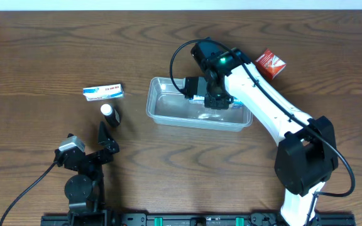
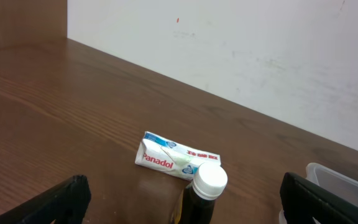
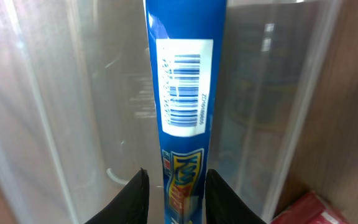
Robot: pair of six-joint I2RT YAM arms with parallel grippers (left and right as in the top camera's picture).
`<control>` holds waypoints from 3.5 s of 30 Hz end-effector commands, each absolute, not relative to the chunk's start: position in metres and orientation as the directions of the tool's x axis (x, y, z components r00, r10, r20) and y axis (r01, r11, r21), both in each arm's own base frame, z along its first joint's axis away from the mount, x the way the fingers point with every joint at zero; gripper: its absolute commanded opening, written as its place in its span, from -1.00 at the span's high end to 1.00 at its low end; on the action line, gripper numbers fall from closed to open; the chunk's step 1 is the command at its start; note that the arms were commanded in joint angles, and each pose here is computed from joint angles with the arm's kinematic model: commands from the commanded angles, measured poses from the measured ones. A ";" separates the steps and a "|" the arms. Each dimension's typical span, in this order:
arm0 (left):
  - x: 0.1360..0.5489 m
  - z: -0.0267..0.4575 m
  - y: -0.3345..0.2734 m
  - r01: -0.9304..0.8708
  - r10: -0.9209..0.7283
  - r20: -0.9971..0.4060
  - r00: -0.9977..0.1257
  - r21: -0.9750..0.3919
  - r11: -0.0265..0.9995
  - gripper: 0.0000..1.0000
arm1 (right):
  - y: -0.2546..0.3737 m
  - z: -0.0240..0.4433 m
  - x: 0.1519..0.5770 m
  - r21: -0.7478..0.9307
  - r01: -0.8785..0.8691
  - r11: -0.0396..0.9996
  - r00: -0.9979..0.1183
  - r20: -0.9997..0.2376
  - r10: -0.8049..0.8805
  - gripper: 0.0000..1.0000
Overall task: Pack container
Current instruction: 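Lower the blue box into the container and open the right gripper, then withdraw the right gripper toward the red ActiFast box, then grasp the red ActiFast box with the right gripper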
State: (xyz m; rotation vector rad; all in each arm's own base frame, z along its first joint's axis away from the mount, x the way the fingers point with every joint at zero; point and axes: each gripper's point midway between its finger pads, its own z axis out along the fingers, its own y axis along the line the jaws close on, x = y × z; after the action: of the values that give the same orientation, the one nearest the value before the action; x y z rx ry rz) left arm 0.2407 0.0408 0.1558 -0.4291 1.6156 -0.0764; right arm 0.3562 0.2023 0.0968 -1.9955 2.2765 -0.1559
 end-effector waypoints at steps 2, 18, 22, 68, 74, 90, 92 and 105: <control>0.240 0.136 0.044 -0.256 -0.307 -0.948 -0.083 -0.278 0.926 -0.96 | 0.212 0.107 0.347 -0.142 -0.980 0.141 -0.137 -0.038 -0.990 0.43; 0.240 0.136 0.044 -0.256 -0.307 -0.948 -0.083 -0.278 0.926 -0.96 | 0.225 0.112 0.324 -0.086 -0.979 0.185 -0.183 -0.032 -0.983 0.24; 0.240 0.136 0.044 -0.256 -0.307 -0.948 -0.083 -0.278 0.926 -0.96 | 0.233 0.127 0.334 -0.115 -0.954 0.277 -0.269 -0.084 -0.960 0.16; 0.240 0.136 0.044 -0.256 -0.307 -0.948 -0.083 -0.278 0.926 -0.96 | 0.011 0.190 0.509 -0.024 -0.072 0.997 -0.864 -0.499 -0.075 -0.98; 0.240 0.136 0.044 -0.256 -0.307 -0.948 -0.083 -0.278 0.926 -0.96 | 0.006 0.159 0.540 -0.148 -0.256 0.955 -0.811 -0.505 -0.295 -0.99; 0.240 0.136 0.044 -0.256 -0.307 -0.948 -0.083 -0.278 0.926 -0.96 | -0.011 0.056 0.523 -0.130 -0.579 0.805 -0.762 -0.265 -0.591 -0.98; 0.240 0.137 0.044 -0.256 -0.307 -0.948 -0.082 -0.278 0.926 -0.96 | -0.006 0.053 0.520 -0.093 -0.607 0.789 -0.744 -0.281 -0.606 -0.98; 0.240 0.136 0.044 -0.256 -0.307 -0.948 -0.083 -0.278 0.926 -0.96 | 0.000 0.029 0.520 -0.062 -0.703 0.708 -0.666 -0.291 -0.687 -0.98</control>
State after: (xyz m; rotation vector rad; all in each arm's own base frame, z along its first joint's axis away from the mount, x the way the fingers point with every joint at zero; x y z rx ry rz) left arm 0.2407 0.0408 0.1557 -0.4292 1.6160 -0.0763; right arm 0.5236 -0.0007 0.0499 -1.0523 2.6165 0.0272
